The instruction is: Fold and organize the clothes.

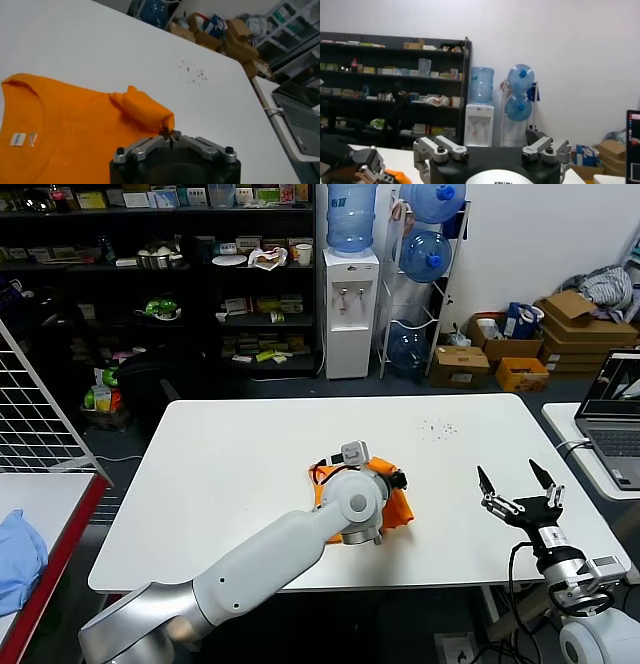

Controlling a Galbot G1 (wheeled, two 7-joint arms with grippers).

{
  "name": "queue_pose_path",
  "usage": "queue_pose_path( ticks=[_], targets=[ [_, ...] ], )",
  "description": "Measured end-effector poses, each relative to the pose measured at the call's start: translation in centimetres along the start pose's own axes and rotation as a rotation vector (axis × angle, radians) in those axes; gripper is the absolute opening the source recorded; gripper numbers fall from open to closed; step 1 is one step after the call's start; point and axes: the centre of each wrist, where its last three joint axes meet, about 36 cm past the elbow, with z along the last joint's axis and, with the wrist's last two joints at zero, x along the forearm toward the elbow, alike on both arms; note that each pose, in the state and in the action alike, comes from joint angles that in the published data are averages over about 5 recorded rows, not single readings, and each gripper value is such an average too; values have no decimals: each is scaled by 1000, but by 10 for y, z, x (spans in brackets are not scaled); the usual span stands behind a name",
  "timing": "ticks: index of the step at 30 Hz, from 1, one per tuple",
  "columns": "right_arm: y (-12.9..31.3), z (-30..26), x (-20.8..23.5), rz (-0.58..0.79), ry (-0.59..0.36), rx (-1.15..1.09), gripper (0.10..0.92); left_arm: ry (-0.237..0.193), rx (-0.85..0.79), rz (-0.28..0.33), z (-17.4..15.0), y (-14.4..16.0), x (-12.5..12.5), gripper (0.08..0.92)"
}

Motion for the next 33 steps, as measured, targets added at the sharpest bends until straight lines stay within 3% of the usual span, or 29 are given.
queue_pose_path(
  ticks=[4, 9, 12, 15, 19, 23, 28, 30, 33],
  targets=[
    [2, 0, 1, -3, -1, -2, 921, 0, -5, 2, 3, -1, 0, 135],
    [4, -1, 2, -8, -4, -6, 921, -9, -6, 23, 6, -1, 7, 275],
    [4, -2, 3, -11, -8, -9, 921, -42, -11, 58, 6, 1, 18, 362],
    [5, -3, 5, -17, -10, -13, 921, -108, -25, 104, 5, 11, 35, 448],
    [8, -4, 9, -27, -6, -22, 921, -246, -41, 154, 5, 48, 58, 561],
    [14, -3, 15, -35, 7, -40, 921, -456, -56, 153, 11, 115, 78, 682],
    [22, 5, 26, -30, 28, -63, 921, -730, -113, 86, 41, 210, 102, 821],
    [24, 9, 30, -22, 33, -67, 921, -812, -152, 51, 59, 243, 115, 874],
    [28, 15, 37, -7, 36, -66, 921, -893, -212, -3, 88, 282, 137, 913]
  ],
)
